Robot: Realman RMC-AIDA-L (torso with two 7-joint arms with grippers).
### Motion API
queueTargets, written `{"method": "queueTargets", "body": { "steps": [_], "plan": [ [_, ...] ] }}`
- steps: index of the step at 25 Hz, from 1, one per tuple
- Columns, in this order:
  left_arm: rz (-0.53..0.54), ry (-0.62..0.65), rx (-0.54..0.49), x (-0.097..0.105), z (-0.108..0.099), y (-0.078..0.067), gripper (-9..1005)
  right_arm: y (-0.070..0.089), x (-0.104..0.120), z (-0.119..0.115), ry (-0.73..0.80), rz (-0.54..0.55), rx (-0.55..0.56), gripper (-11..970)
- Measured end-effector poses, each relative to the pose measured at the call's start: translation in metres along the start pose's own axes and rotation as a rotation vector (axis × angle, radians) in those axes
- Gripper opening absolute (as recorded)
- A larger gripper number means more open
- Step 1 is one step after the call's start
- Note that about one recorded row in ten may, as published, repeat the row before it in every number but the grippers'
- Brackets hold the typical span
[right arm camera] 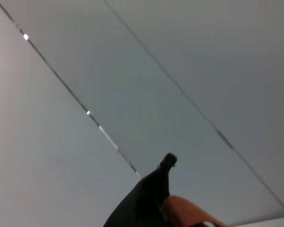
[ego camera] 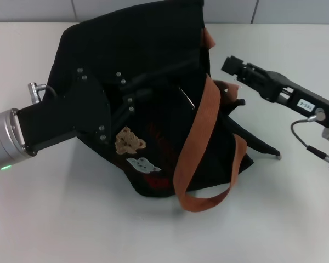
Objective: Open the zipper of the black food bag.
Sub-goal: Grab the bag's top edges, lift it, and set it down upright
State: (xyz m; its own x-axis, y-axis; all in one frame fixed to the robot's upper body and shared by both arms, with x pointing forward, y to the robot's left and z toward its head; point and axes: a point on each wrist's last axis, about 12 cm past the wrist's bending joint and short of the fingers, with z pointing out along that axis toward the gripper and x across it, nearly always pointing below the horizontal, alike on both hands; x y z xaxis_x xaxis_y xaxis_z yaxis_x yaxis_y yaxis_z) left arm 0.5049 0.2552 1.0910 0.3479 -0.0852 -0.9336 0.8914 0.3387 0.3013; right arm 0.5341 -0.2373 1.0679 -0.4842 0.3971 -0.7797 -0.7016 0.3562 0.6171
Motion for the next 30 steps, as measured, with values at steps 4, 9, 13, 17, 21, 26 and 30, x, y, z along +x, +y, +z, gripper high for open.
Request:
{"method": "queueTargets", "body": {
  "steps": [4, 9, 13, 17, 21, 26, 30],
  "plan": [
    [0.001, -0.001, -0.004, 0.000, -0.001, 0.000, 91, 0.001, -0.001, -0.007, -0.024, -0.024, -0.004, 352],
    [-0.002, -0.001, -0.002, 0.000, 0.000, -0.001, 91, 0.005, 0.004, -0.012, -0.031, -0.310, -0.020, 360],
    [-0.009, -0.004, -0.003, 0.001, 0.001, -0.002, 91, 0.013, 0.027, -0.014, -0.074, -0.627, 0.001, 367],
    [-0.016, -0.007, -0.002, 0.002, 0.003, -0.003, 91, 0.027, 0.055, -0.006, -0.154, -0.955, 0.102, 374],
    [-0.026, -0.014, 0.002, 0.002, 0.006, -0.003, 91, 0.033, 0.067, 0.002, -0.160, -1.106, 0.193, 431],
    [-0.036, -0.017, 0.002, 0.003, 0.006, -0.005, 91, 0.034, 0.077, 0.010, -0.110, -1.268, 0.256, 483],
    [-0.039, -0.018, 0.003, 0.003, 0.007, -0.005, 91, 0.036, 0.081, 0.008, -0.088, -1.379, 0.271, 482]
  ]
}}
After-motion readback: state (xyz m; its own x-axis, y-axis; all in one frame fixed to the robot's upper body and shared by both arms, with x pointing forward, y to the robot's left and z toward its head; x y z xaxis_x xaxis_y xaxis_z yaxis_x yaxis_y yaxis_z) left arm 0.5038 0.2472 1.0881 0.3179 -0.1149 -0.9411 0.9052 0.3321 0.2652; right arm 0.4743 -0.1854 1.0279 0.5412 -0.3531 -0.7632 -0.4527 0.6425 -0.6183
